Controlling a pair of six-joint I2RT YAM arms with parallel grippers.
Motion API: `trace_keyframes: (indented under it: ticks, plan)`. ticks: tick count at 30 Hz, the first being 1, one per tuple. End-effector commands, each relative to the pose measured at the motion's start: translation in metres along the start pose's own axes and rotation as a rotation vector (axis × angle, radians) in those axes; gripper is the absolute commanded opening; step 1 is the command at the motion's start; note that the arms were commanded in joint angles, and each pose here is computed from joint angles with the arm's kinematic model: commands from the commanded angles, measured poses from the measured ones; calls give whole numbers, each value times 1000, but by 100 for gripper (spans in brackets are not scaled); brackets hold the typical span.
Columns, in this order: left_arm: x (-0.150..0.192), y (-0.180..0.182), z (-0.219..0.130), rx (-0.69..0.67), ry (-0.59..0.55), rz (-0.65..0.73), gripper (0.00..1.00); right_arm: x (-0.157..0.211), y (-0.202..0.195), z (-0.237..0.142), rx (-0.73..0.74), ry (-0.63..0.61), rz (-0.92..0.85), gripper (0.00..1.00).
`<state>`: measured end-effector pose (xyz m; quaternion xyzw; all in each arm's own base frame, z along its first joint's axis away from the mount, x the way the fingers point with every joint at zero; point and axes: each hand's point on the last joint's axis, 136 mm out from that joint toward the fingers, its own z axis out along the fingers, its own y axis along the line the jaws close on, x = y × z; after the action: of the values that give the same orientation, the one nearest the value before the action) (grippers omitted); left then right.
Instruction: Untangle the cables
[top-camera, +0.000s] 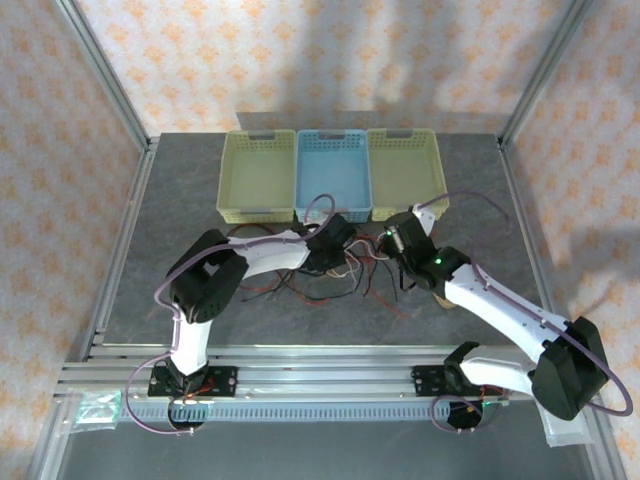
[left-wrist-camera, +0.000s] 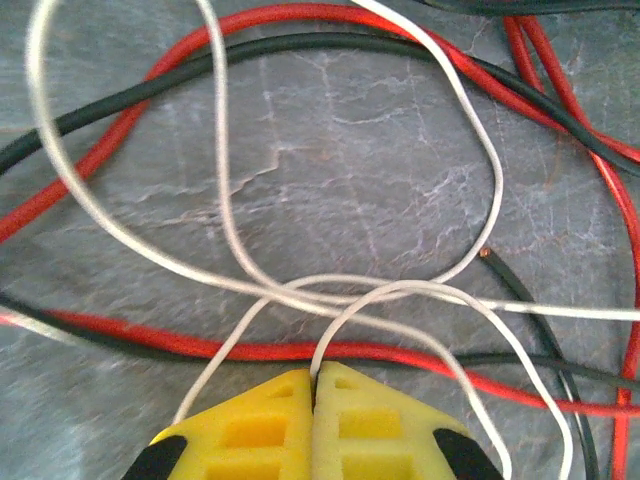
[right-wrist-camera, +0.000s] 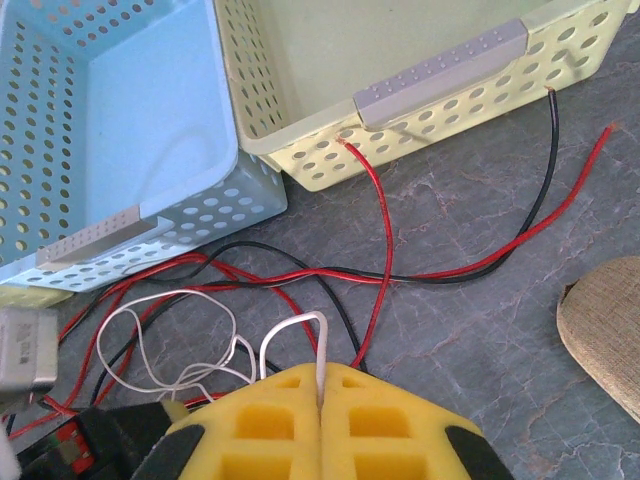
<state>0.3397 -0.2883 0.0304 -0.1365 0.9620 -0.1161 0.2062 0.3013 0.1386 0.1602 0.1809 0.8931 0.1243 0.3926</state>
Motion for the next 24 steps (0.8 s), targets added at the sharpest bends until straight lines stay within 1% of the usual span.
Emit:
trace_keyframes:
  ticks: [1,5,7,11,18,24]
  plan:
    - [-32,-21,-50,134,-150,-5,0,-20,5,-10,-7,-60,37,0]
    - [-54,-23,-90,242,-284,-14,0,-38,16,-23,-62,-114,66,0]
    - [-63,-22,-107,270,-331,-8,0,-49,26,-32,-107,-144,73,0]
    - [-79,-15,-137,309,-422,-15,0,-70,36,-49,-147,-202,73,0]
    - [-116,17,-183,303,-542,-74,0,-107,52,-85,-225,-327,45,0]
    - [-149,41,-233,287,-653,-107,0,-139,44,-111,-170,-444,51,0]
